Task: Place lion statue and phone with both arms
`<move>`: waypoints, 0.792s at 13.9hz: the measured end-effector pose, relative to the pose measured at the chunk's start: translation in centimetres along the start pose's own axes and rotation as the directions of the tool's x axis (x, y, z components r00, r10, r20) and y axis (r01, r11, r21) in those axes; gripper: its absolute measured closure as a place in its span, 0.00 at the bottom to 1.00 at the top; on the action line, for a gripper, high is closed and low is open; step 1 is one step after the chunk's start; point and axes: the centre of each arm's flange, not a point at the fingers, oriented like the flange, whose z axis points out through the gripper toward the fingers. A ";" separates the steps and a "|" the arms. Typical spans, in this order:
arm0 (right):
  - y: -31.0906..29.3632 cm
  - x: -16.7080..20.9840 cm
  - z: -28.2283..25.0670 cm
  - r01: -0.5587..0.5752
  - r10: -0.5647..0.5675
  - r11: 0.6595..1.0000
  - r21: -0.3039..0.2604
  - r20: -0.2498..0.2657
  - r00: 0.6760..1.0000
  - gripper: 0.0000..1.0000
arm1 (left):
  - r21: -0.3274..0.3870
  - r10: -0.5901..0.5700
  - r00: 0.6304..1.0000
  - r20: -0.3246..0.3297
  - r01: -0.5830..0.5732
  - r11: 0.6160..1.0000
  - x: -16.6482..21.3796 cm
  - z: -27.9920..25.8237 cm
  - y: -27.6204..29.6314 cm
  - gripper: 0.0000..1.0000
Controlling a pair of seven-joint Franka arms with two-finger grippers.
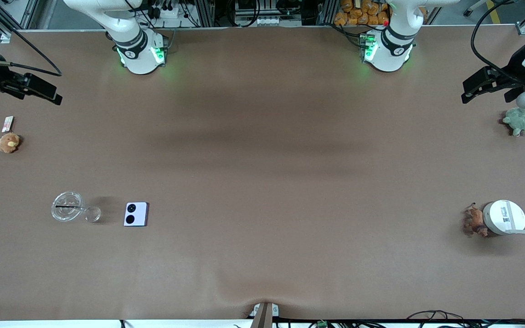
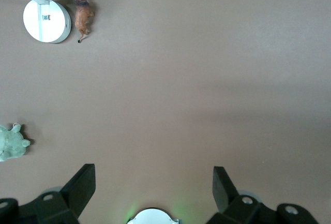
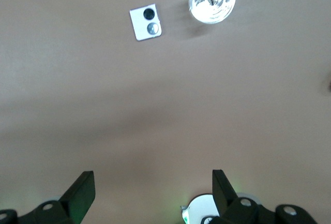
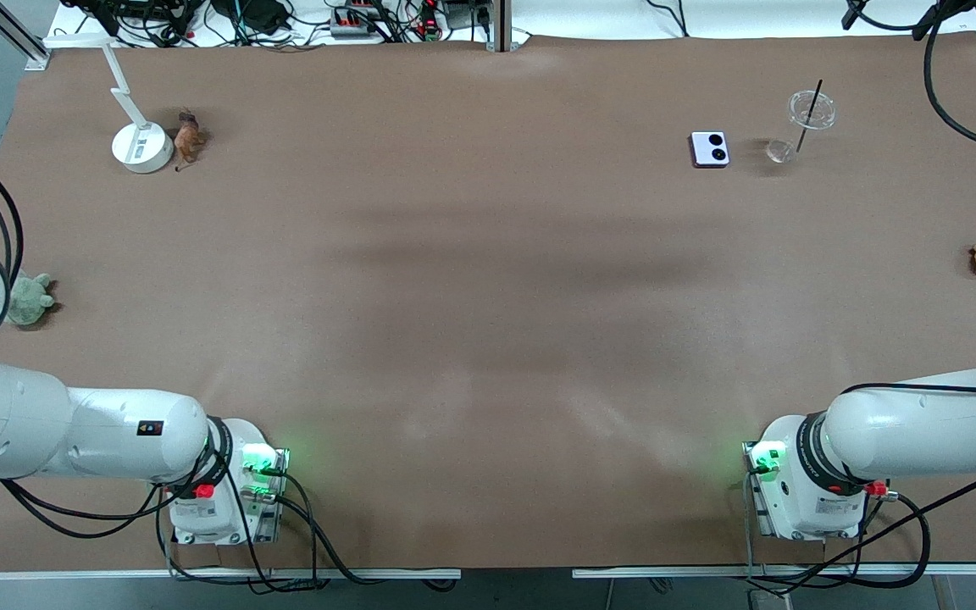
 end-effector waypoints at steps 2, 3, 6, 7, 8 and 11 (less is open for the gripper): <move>0.7 0.2 -0.5 0.014 -0.015 0.999 -0.029 -0.025 1.000 0.00 | 0.000 0.000 1.000 0.000 0.000 1.000 0.0 0.0 0.0 0.00; 0.9 0.3 -0.6 0.023 -0.024 0.999 -0.039 -0.032 0.999 0.00 | 0.000 0.000 1.000 0.000 0.000 1.000 0.0 0.0 0.0 0.00; 0.8 0.5 -0.9 0.030 -0.032 0.999 -0.036 -0.057 0.998 0.00 | 0.000 0.000 1.000 0.000 0.000 1.000 0.0 0.0 0.0 0.00; 0.7 0.5 -1.0 0.031 -0.033 0.999 -0.035 -0.059 0.998 0.00 | 0.000 0.000 1.000 0.000 0.000 1.000 0.0 0.0 0.0 0.00; 0.6 0.5 -1.0 0.033 -0.035 0.999 -0.034 -0.060 0.998 0.00 | 0.000 0.000 1.000 0.000 0.000 1.000 0.0 0.0 0.0 0.00; 0.4 0.5 -0.9 0.038 -0.040 0.999 -0.033 -0.060 0.997 0.00 | 0.000 0.048 0.999 0.001 -0.048 0.999 0.0 0.0 -0.2 0.00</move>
